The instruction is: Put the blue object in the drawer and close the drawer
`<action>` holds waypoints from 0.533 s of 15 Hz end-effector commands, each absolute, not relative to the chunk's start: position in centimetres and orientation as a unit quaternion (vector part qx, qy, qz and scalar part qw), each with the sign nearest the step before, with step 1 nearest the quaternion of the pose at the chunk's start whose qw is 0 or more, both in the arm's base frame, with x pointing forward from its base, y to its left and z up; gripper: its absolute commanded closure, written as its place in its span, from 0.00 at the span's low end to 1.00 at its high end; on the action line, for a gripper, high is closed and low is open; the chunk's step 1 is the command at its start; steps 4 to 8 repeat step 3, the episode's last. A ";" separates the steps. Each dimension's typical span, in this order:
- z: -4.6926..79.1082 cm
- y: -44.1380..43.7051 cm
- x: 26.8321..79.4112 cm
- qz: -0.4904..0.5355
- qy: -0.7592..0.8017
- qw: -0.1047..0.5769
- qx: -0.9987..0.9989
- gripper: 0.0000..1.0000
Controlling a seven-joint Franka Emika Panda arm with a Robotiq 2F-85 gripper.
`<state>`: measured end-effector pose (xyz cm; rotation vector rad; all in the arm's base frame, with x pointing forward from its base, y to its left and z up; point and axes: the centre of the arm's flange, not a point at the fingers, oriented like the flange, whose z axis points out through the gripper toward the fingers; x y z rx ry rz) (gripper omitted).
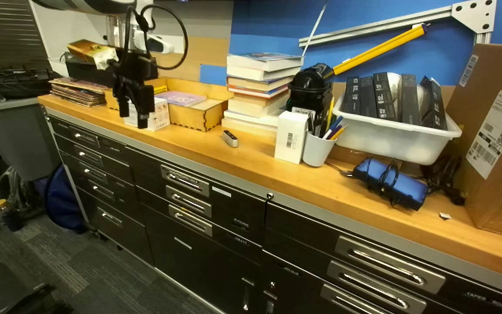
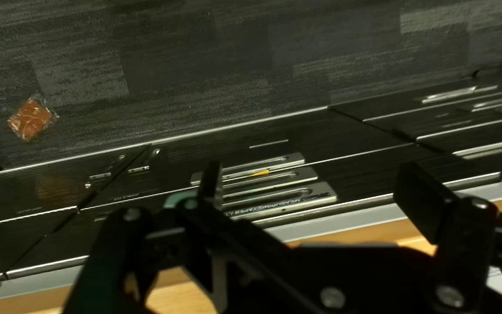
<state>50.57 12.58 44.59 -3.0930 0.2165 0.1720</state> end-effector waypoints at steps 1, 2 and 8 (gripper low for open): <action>45.5 12.8 50.4 0.054 0.066 0.019 -0.996 0.00; 45.5 12.8 50.3 0.054 0.066 0.019 -0.996 0.00; 45.1 12.8 50.3 0.057 0.067 0.018 -0.996 0.00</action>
